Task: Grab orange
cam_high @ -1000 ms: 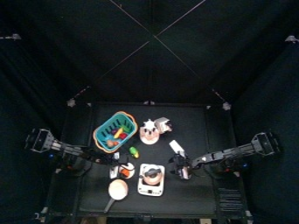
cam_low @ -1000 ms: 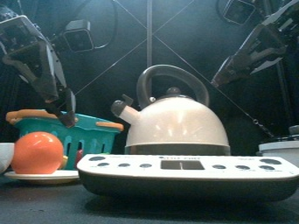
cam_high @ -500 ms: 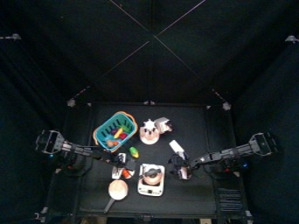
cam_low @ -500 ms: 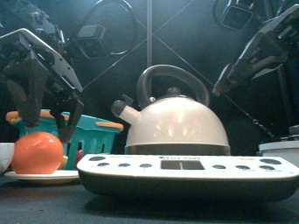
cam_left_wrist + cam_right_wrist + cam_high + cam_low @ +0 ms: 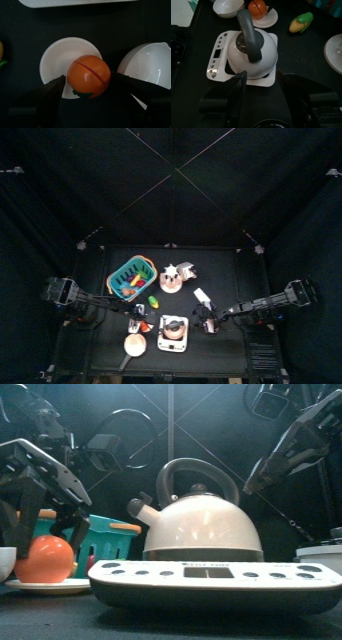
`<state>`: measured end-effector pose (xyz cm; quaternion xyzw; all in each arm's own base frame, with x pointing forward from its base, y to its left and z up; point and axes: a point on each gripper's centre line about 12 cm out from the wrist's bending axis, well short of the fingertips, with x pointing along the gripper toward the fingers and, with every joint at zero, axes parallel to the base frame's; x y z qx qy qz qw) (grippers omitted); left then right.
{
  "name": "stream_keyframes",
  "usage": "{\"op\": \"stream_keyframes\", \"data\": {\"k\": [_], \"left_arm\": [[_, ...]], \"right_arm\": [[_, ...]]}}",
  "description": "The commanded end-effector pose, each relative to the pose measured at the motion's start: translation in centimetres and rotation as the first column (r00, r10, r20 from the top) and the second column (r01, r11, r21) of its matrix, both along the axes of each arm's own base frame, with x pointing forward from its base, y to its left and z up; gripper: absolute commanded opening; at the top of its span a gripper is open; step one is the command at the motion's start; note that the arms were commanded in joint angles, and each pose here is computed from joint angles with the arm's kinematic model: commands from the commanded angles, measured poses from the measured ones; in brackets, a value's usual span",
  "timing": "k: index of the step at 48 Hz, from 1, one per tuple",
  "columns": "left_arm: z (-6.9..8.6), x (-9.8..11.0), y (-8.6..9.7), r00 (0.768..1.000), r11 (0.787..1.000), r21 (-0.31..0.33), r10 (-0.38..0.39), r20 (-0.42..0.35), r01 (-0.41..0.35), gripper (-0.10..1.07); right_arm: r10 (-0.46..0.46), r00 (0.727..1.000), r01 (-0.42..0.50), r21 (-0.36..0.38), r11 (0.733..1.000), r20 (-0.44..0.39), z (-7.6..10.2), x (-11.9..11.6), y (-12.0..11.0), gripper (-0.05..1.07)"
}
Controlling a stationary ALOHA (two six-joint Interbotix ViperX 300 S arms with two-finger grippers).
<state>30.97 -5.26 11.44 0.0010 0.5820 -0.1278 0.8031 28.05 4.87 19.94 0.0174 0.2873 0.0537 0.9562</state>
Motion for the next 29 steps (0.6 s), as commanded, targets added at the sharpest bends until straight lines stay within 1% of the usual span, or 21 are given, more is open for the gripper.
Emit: {"op": "stream_keyframes", "data": {"k": [1,5,16,21,29], "left_arm": [[0.86,1.01,0.01,0.999,1.000,0.007,-0.005,0.046,0.005,1.02],[0.84,1.07,0.05,0.999,1.000,0.011,-0.006,0.054,0.006,1.02],[0.51,0.65,0.05,0.999,1.000,0.011,-0.009,0.032,0.009,1.00],[0.55,0.63,0.06,0.999,1.000,0.012,-0.011,0.032,0.010,0.94],[0.49,0.63,0.15,1.000,1.000,0.012,-0.008,0.029,0.008,0.79]], "right_arm": [[0.001,1.000,-0.001,0.007,1.000,0.019,0.66,0.20,0.10,0.86],[0.002,1.000,-0.002,0.006,1.000,0.020,0.66,0.20,0.10,0.86],[0.001,1.000,-0.001,0.007,1.000,0.018,0.60,0.17,0.10,0.86],[0.001,1.000,-0.001,0.007,1.000,0.019,0.66,0.20,0.10,0.86],[0.003,1.000,-0.003,0.005,1.000,0.020,0.66,0.20,0.10,0.86]]}}
